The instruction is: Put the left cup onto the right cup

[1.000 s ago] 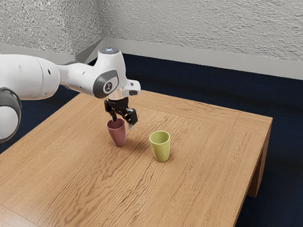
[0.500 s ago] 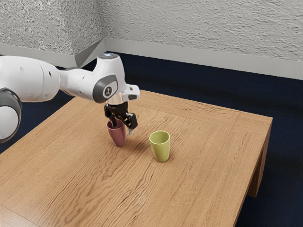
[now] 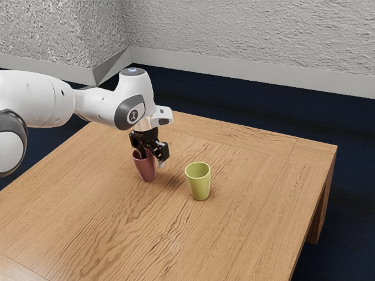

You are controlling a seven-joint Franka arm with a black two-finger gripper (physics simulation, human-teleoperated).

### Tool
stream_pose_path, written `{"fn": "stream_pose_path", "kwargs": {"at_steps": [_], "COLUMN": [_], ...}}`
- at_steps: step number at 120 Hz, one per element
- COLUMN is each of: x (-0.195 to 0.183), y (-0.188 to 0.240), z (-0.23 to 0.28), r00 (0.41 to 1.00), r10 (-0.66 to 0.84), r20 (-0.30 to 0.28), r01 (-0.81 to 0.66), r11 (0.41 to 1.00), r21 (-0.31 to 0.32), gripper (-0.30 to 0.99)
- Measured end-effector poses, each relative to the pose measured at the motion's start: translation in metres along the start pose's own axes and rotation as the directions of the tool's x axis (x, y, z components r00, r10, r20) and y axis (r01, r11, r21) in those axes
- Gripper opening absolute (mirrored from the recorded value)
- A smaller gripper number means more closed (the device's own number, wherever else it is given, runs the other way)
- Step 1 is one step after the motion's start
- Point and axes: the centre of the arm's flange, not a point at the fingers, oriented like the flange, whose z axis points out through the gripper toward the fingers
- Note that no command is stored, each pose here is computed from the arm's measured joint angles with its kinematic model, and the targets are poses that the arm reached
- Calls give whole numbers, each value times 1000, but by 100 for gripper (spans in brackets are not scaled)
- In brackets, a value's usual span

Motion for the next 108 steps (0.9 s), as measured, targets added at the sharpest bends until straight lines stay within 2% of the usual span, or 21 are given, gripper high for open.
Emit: {"fn": "stream_pose_path", "kwargs": {"at_steps": [29, 108], "x": [1, 1], "y": [0, -3], "z": [7, 11], "r00": [1000, 1000], "r10": [0, -2], "r20": [0, -5], "r01": [0, 2], "r11": [1000, 1000], "r21": [0, 2], "gripper": [47, 10]}}
